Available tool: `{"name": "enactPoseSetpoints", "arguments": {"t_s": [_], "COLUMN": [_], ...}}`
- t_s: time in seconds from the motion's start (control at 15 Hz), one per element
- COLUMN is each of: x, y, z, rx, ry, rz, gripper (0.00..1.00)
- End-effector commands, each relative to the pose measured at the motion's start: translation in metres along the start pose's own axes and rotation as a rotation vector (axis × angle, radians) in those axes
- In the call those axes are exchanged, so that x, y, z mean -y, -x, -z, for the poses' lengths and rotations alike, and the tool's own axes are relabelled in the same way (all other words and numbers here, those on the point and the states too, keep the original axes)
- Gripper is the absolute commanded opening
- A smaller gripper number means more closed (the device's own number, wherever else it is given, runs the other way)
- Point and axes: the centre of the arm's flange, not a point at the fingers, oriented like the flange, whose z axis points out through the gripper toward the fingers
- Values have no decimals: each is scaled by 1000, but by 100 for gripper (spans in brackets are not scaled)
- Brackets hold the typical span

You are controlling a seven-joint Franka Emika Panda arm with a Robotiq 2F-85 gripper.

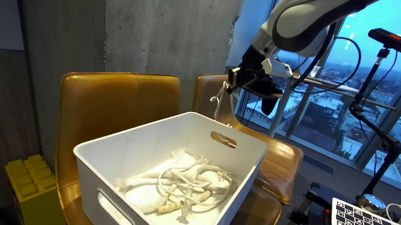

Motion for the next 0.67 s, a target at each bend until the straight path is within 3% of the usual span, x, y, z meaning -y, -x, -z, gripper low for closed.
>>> {"name": "enactPoseSetpoints", "arguments": {"t_s": [0.0, 0.27, 0.6], "x": [48, 119, 217], "y": [1, 3, 30], "z": [88, 175, 279], "rx": [-42, -103, -143], "ry": [-63, -125, -166], "rz": [80, 171, 290], "gripper": [2, 2, 2]}}
